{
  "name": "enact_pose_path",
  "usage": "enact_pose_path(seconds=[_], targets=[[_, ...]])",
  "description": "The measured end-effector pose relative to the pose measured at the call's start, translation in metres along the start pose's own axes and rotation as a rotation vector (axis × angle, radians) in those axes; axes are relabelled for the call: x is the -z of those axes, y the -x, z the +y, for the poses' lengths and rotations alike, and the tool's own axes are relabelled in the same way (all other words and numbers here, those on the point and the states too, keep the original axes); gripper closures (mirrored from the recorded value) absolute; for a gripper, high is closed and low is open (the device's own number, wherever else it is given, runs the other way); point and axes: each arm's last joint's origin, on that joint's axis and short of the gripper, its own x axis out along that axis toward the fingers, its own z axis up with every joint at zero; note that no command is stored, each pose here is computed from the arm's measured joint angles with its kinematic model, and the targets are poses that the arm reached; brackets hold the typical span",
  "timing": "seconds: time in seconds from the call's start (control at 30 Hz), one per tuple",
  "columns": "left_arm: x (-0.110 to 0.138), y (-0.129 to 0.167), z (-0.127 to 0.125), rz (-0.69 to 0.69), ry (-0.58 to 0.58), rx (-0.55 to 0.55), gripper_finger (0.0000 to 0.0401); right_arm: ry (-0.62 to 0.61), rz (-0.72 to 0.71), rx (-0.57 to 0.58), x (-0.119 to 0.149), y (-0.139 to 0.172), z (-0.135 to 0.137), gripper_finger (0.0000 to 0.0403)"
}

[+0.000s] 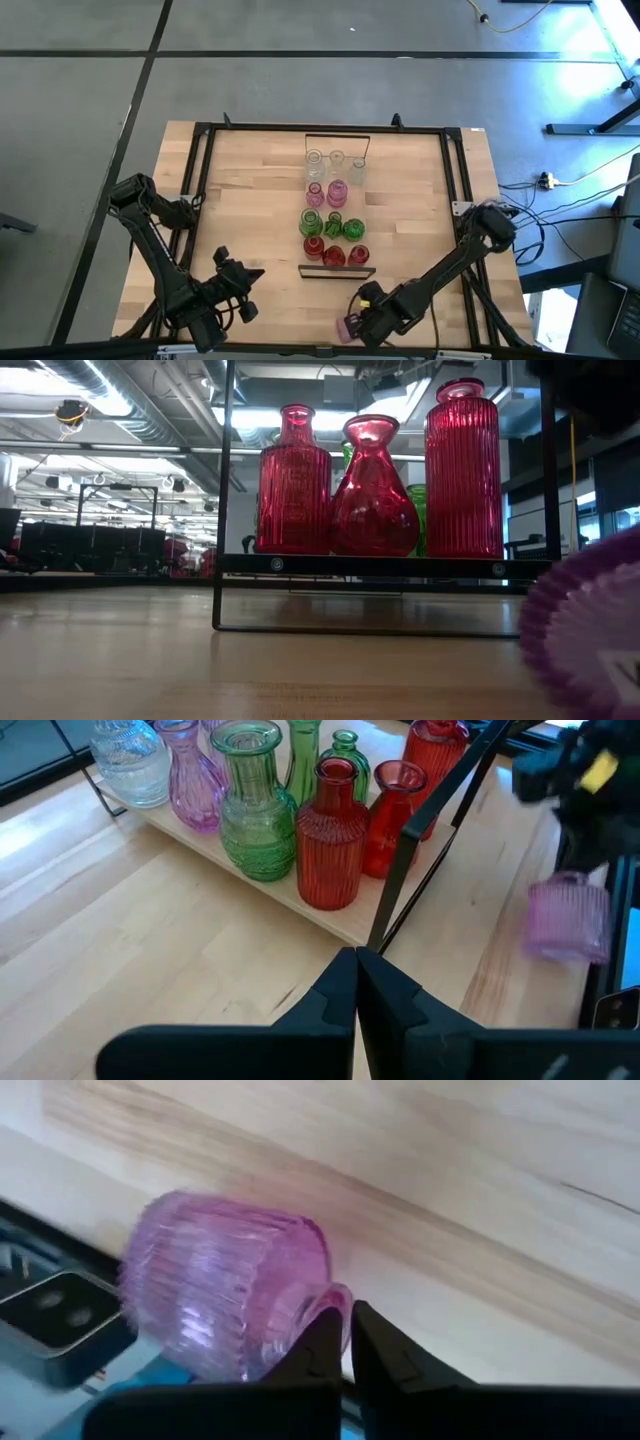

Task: Sort vases onto shelf
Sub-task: Put the purple vase on the shelf aligned with the other purple vases

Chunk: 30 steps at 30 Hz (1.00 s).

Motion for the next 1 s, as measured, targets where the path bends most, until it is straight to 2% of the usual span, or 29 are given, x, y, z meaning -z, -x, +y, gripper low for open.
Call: enact_pose_path(seconds=[0.47, 0.8, 0.9, 1.0], targets=[[0.0, 0.0, 0.0, 0.0, 0.0, 0.0, 0.0401, 0.041, -0.083, -0.068, -0.001, 0.005, 0.004, 0.0403], [0.0, 0.0, -0.001, 0.002, 0.015, 0.01, 0.0401, 0.06, -0.133, -0.127, 0.016, 0.006, 0.001, 0.0403], [0.002, -0.001, -0.01, 0.016, 0.071, 0.069, 0.0401, 0.061, -0.199, -0.173, 0.027, 0.012, -0.003, 0.0403], [0.012, -0.008, -0.025, 0.057, 0.091, 0.201, 0.0401, 0.055, -0.253, -0.229, 0.042, 0.019, -0.009, 0.0403]])
